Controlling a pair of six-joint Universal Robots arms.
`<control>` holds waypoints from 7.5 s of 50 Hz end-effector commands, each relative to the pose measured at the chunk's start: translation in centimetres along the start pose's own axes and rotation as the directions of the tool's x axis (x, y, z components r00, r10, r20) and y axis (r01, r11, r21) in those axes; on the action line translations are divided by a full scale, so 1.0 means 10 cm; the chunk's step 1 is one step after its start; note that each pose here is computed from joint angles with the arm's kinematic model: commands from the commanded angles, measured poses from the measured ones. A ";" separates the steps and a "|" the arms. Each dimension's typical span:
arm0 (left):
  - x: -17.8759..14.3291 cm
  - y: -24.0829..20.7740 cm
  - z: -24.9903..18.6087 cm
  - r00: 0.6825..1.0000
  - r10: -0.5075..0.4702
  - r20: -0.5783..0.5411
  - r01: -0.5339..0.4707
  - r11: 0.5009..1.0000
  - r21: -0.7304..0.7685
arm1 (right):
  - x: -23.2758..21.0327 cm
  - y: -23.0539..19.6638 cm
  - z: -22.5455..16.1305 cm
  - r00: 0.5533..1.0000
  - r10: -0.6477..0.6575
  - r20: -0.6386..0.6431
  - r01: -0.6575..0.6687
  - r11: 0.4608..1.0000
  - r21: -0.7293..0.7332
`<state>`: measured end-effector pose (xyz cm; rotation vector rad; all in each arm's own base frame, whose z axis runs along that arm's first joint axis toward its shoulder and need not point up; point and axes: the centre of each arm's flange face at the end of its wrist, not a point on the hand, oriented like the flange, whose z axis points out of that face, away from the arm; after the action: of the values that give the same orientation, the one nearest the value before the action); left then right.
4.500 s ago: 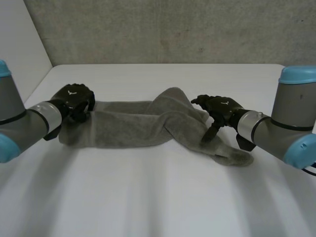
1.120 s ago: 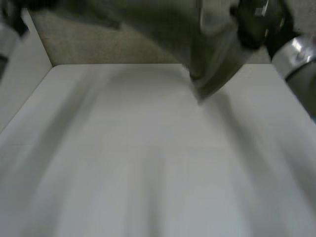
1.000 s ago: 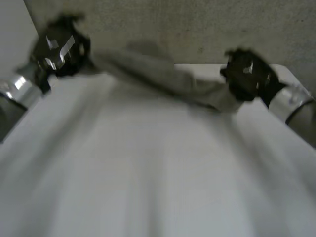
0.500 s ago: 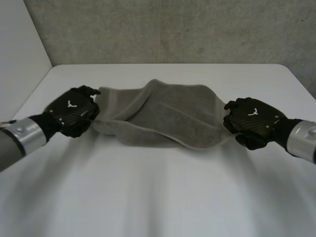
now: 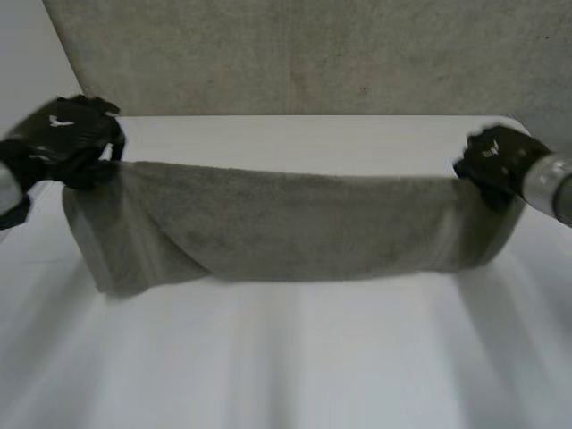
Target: Fold the towel.
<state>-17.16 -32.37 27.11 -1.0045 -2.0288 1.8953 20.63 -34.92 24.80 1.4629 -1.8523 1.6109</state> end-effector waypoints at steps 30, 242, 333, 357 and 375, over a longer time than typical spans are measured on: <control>-0.32 0.10 0.81 0.995 0.036 0.092 -0.074 0.889 0.453 | 0.28 -0.29 0.00 0.960 0.236 -0.152 -0.134 0.862 0.489; 0.16 0.56 0.52 0.959 0.204 0.196 -0.211 0.977 0.016 | -0.13 -0.24 0.79 0.940 0.273 -0.205 -0.178 0.905 0.387; 0.71 1.26 0.15 0.993 0.032 0.109 -0.005 0.971 -0.238 | 0.05 1.79 0.21 0.980 0.145 -0.133 -0.153 0.987 -0.052; 0.58 0.48 0.24 0.984 0.022 0.175 -0.023 1.000 0.003 | -0.94 -0.91 0.17 0.978 -0.203 -0.055 0.197 0.786 0.586; 0.55 0.50 0.26 0.981 0.005 0.196 -0.005 1.000 -0.003 | -2.18 -1.40 0.30 0.991 -0.090 0.102 0.000 0.752 0.659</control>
<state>-21.01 -31.52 20.59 -0.8489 -2.1292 2.0791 42.40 -25.17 18.09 1.8855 -1.1936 2.3981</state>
